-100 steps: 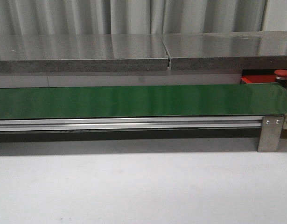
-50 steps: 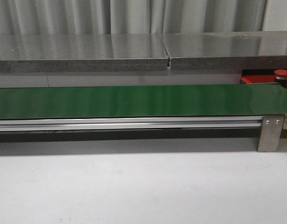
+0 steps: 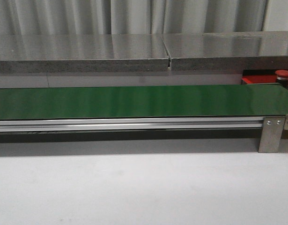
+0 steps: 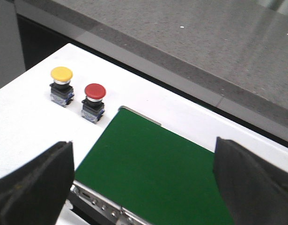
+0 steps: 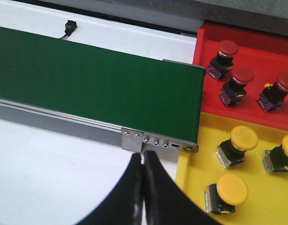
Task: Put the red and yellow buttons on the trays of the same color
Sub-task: 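Move the left gripper over the red button beside the belt, then grasp the red mushroom button with the left gripper and lift it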
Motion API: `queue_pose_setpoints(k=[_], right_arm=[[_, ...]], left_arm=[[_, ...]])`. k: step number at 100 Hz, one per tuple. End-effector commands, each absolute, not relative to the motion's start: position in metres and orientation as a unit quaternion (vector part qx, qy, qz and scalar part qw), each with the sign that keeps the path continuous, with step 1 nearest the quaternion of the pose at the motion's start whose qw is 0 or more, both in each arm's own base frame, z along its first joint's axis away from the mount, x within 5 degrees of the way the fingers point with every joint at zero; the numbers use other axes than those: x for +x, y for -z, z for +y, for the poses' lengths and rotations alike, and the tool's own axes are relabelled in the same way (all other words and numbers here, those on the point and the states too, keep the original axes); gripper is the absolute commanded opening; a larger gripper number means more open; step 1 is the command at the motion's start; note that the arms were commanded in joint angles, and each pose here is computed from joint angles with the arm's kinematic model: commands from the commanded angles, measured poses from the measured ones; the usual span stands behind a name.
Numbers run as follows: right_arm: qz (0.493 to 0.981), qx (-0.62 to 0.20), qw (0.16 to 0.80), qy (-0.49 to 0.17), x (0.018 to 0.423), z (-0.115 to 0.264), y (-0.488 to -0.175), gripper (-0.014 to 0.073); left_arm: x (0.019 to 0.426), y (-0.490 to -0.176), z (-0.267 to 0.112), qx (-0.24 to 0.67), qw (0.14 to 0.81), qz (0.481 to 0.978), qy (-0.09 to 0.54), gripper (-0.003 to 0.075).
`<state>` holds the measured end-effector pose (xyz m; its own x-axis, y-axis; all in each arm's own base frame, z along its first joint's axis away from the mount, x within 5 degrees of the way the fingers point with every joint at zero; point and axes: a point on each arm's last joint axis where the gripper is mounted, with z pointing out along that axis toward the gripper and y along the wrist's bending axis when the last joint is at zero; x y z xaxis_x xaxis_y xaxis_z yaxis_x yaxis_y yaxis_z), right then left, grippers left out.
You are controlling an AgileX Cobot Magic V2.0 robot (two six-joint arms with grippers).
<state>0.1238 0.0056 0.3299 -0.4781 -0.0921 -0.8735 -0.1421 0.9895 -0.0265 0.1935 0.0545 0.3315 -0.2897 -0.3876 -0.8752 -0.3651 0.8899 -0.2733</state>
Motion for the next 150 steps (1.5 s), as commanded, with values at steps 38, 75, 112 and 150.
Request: queue_pose_setpoints(k=[38,75,112,150], right_arm=[[0.836,-0.064,0.545,-0.016,0.125,0.005,-0.344,-0.0069],[0.836,-0.064,0.545,-0.016,0.125,0.005,-0.344,-0.0069],[0.836,-0.064,0.545,-0.016,0.125,0.005,-0.344,-0.0069],[0.836,-0.063,0.545,-0.016,0.125,0.005,-0.344,-0.0069]], left_arm=[[0.325,-0.310,0.119,-0.286,0.479,0.830,0.000,0.0577],[0.392,-0.287,0.158,-0.308,0.422,0.853,-0.003,0.0576],[0.431,-0.266,0.185,-0.321,0.382,0.867,-0.003,0.0575],[0.452,-0.240,0.194,-0.328,0.359,0.874,0.004,0.0575]])
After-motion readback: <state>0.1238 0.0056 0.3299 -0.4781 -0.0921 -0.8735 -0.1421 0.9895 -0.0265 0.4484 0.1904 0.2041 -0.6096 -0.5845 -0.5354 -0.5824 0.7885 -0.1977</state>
